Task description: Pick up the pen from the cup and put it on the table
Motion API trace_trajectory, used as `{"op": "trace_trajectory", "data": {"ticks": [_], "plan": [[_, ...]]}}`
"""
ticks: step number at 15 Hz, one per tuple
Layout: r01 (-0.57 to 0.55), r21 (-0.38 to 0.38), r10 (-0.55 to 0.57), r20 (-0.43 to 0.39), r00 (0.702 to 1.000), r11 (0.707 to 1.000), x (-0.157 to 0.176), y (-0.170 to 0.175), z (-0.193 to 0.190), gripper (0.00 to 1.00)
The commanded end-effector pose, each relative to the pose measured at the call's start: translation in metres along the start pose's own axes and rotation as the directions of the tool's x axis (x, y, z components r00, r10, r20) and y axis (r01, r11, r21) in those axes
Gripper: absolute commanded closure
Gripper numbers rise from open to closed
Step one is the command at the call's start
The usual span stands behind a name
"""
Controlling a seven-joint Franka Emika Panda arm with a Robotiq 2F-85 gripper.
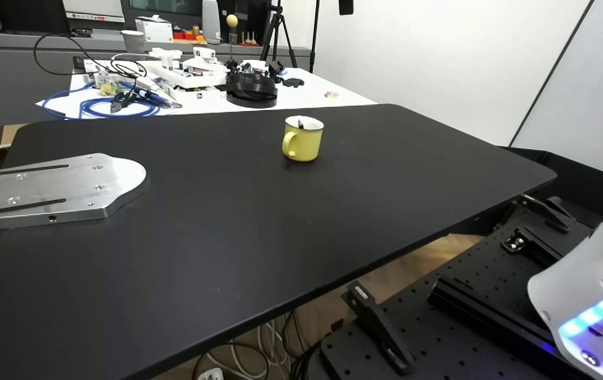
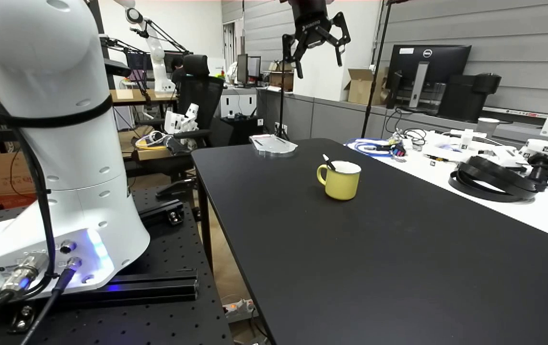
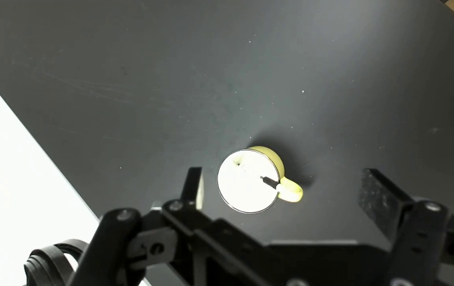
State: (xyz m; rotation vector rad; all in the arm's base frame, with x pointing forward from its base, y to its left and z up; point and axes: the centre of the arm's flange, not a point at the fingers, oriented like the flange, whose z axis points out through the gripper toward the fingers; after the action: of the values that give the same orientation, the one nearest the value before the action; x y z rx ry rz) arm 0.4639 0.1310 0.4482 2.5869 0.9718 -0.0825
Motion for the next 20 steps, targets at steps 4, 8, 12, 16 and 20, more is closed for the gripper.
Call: {"op": "trace_trajectory", "data": {"ticks": [4, 8, 12, 16, 20], "plan": [[-0.002, -0.004, 0.002, -0.006, 1.000, 1.000, -0.002, 0.000, -0.004, 0.00], [0.018, -0.004, -0.018, 0.032, 0.999, 1.000, 0.026, 0.002, 0.046, 0.00], [0.094, -0.018, -0.093, 0.031, 0.995, 0.995, 0.046, -0.008, 0.093, 0.00], [0.169, -0.039, -0.168, 0.034, 0.985, 0.985, 0.061, -0.023, 0.124, 0.00], [0.210, -0.036, -0.209, 0.026, 0.978, 0.977, 0.069, -0.035, 0.144, 0.00]]}}
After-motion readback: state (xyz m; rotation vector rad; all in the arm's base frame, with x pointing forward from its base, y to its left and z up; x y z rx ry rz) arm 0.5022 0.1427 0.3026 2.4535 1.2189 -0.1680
